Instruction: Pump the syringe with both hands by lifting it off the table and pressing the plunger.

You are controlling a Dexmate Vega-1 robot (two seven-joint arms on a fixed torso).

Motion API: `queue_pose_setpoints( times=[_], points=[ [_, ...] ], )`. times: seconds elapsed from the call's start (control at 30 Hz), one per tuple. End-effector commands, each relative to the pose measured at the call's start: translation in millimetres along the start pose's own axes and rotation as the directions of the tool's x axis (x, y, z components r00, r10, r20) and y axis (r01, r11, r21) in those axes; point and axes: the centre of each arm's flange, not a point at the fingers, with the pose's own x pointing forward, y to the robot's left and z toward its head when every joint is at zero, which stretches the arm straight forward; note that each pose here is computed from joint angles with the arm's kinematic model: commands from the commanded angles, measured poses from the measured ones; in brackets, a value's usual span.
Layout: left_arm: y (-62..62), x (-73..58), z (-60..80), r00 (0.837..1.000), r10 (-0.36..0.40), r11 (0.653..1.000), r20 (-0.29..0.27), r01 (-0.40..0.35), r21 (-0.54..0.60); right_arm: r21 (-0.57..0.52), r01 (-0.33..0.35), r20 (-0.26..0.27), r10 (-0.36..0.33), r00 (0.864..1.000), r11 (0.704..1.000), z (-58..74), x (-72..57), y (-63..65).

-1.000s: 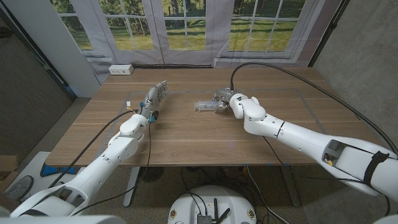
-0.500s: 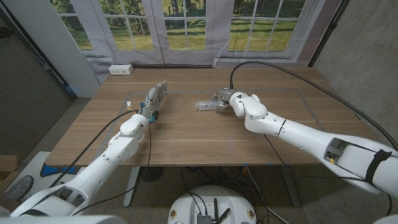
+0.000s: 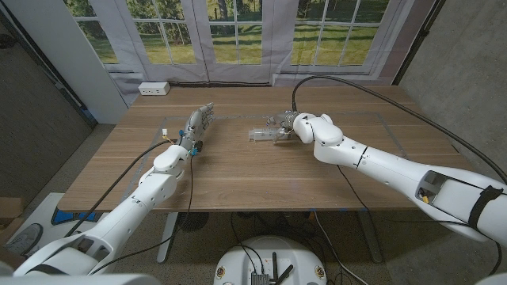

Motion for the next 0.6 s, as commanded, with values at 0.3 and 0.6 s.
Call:
queue_pose_setpoints(
  times=[0.3,0.6],
  points=[
    [1.8,6.4,5.0,1.0,-0.006,1.0,0.027,0.005,0.015,0.121,-0.021,0.114,0.007,0.993,0.992,-18.2,-5.7,-18.2],
    [3.3,13.3,7.2,0.999,-0.028,0.999,0.036,0.028,0.024,0.245,0.025,0.149,-0.063,0.987,0.969,-36.0,-14.7,-24.8]
  ],
)
